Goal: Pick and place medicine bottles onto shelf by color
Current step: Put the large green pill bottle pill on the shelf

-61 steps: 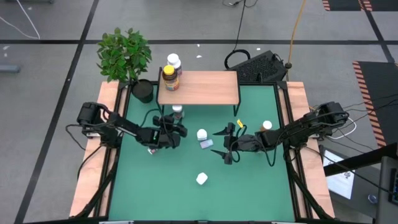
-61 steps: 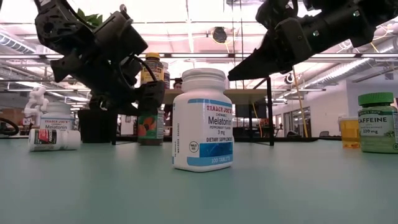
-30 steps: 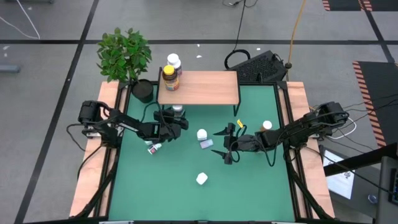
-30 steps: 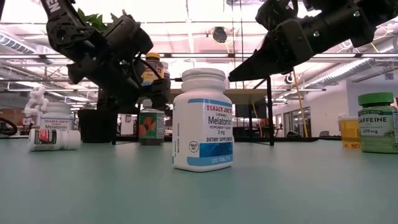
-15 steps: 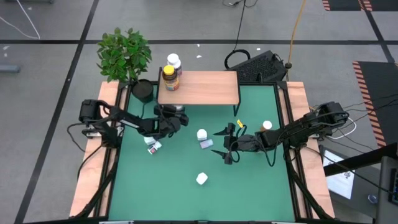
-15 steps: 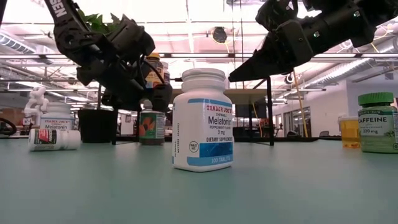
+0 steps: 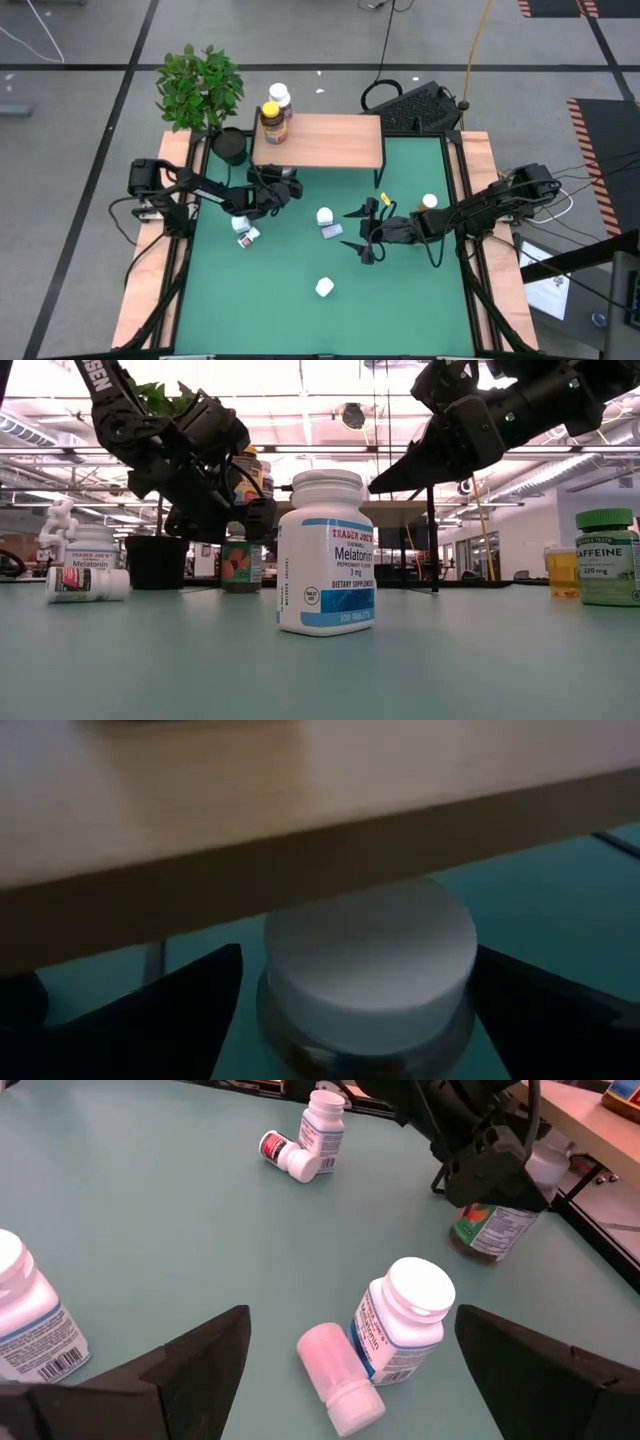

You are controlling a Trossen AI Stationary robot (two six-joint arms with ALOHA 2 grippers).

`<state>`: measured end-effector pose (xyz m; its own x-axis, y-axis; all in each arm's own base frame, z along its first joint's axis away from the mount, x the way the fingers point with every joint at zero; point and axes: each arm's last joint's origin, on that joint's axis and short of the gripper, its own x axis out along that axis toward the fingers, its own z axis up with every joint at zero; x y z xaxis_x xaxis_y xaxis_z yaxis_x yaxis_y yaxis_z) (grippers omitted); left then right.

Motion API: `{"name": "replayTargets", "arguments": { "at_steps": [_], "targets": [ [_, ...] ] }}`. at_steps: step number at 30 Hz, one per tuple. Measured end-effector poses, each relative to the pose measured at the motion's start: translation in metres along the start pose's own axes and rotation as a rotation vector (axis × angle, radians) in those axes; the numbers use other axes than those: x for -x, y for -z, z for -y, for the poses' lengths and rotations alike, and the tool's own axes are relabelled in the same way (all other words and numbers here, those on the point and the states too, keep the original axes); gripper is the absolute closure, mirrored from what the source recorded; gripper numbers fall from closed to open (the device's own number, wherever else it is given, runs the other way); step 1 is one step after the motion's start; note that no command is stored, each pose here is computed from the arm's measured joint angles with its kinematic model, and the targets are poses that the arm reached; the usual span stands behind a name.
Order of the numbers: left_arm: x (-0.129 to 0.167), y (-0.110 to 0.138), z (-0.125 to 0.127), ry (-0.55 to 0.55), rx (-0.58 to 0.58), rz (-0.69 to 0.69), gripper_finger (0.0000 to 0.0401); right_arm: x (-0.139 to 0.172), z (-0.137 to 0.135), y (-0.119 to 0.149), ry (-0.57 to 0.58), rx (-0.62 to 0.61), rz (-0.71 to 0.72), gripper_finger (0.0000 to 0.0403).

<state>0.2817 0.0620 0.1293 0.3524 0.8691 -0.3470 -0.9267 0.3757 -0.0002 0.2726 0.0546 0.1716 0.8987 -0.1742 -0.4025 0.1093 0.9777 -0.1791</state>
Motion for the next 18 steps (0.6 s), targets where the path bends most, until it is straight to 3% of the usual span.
{"name": "replayTargets", "arguments": {
  "at_steps": [9, 18],
  "targets": [
    [0.0, 0.001, 0.0, 0.001, 0.009, -0.006, 0.0112, 0.0, 0.0, 0.001, 0.0, 0.004, -0.007, 0.0055],
    [0.01, 0.005, 0.007, 0.053, 0.017, -0.016, 0.0067, 0.0, 0.0, 0.002, 0.0, 0.01, -0.023, 0.0055]
  ]
}}
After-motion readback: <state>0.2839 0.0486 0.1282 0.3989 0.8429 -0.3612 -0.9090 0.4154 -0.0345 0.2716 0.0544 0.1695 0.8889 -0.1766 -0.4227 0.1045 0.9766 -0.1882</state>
